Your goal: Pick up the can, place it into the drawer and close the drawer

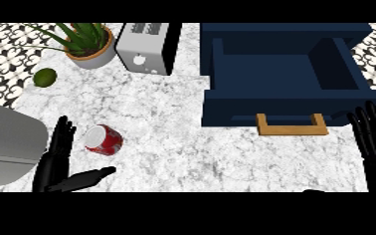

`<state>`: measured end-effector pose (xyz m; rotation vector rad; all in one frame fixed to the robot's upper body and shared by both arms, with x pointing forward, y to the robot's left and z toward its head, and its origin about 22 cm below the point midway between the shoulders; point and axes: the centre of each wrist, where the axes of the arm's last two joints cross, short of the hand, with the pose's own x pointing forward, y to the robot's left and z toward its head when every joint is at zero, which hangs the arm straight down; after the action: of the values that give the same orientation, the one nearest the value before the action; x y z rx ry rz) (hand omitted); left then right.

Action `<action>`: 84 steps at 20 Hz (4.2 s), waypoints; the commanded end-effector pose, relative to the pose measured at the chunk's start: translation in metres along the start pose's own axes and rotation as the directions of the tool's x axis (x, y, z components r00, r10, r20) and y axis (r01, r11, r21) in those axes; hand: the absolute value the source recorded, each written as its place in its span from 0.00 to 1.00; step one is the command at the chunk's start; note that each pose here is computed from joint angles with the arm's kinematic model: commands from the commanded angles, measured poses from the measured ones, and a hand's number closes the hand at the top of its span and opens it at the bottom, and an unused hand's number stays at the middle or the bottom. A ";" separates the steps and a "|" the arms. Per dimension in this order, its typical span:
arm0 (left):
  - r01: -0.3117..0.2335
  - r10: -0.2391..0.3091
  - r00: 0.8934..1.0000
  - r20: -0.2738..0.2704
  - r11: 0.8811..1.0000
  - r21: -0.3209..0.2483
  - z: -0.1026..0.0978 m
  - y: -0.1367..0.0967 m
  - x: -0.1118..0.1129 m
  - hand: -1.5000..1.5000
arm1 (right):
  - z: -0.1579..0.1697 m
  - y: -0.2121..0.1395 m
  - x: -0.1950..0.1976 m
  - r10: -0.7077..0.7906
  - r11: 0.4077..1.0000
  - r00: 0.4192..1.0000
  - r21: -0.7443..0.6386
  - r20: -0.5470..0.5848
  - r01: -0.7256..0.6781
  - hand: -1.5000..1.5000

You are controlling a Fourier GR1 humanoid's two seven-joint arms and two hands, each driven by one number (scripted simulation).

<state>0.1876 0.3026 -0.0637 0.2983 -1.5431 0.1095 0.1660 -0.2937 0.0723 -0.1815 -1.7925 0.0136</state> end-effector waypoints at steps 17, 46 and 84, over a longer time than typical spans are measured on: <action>-0.036 0.037 0.998 -0.048 0.999 0.015 -0.016 0.004 -0.032 0.00 | -0.001 0.011 0.008 0.005 1.000 1.000 0.013 0.002 -0.005 0.00; -0.081 0.082 0.997 0.007 0.991 -0.105 -0.071 -0.040 -0.022 1.00 | 0.013 -0.007 0.016 -0.024 1.000 1.000 -0.018 -0.002 0.024 0.00; -0.091 0.164 0.967 0.193 0.937 -0.338 -0.095 -0.166 0.187 1.00 | 0.025 -0.013 0.025 -0.025 0.999 0.999 -0.027 0.035 0.025 0.00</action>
<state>0.3345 0.1751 0.0718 -0.0395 -1.7619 -0.0488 0.1348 -0.3058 0.0925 -0.1793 -1.8275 -0.0261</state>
